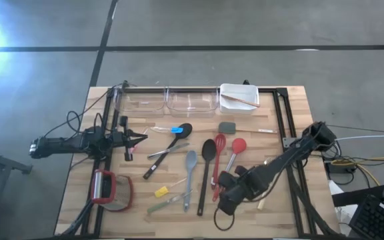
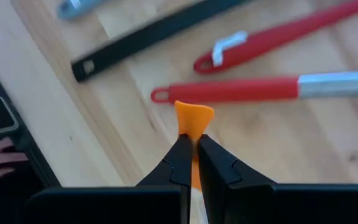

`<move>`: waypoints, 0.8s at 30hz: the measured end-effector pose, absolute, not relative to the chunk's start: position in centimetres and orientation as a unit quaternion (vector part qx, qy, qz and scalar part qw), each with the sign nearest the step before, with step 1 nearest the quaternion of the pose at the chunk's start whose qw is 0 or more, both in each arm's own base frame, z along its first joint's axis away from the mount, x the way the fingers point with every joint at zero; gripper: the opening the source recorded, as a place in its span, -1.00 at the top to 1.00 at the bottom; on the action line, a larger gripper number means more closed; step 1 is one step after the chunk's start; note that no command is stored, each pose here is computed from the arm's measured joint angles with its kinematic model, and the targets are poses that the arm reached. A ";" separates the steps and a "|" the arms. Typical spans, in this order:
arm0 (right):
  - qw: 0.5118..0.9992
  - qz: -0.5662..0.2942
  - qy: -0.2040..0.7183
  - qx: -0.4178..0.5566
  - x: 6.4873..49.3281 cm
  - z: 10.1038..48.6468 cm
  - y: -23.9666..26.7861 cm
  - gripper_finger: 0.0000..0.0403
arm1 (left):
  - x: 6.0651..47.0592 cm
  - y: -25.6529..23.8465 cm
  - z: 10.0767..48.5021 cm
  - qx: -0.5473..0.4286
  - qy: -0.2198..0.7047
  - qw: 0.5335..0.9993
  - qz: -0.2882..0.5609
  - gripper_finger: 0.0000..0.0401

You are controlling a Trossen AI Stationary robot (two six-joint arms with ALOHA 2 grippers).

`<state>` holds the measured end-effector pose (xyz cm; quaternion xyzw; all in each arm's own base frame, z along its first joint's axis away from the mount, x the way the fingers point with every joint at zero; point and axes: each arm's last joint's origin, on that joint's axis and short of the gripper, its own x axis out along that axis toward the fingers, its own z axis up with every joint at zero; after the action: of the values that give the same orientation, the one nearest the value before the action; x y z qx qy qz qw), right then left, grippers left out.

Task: Pick & Place Kitchen Items
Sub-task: Put the orange spatula into the right transparent bin

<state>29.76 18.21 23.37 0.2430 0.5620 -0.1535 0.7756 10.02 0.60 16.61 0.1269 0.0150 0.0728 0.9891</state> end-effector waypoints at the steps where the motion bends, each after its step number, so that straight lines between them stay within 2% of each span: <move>1: 0.779 -0.149 0.558 0.243 29.8 23.9 17.7 0.96 | 10.0 0.6 16.6 0.127 0.015 0.989 0.073 0.87; 8: 0.801 -0.139 0.535 0.229 29.4 27.4 13.4 0.96 | 10.0 0.6 16.6 0.127 0.015 0.989 0.073 0.87; 19: 0.843 -0.176 0.486 0.146 31.2 30.2 1.5 0.96 | 10.0 0.6 16.6 0.127 0.015 0.989 0.073 0.87; 24: 0.884 -0.188 0.416 0.101 32.5 32.0 -4.2 0.96 | 10.0 0.6 16.6 0.127 0.015 0.989 0.073 0.87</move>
<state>32.45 -4.25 31.96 0.1013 0.4157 -0.1884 0.8840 10.02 0.60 16.61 0.1269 0.0150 0.0726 0.9891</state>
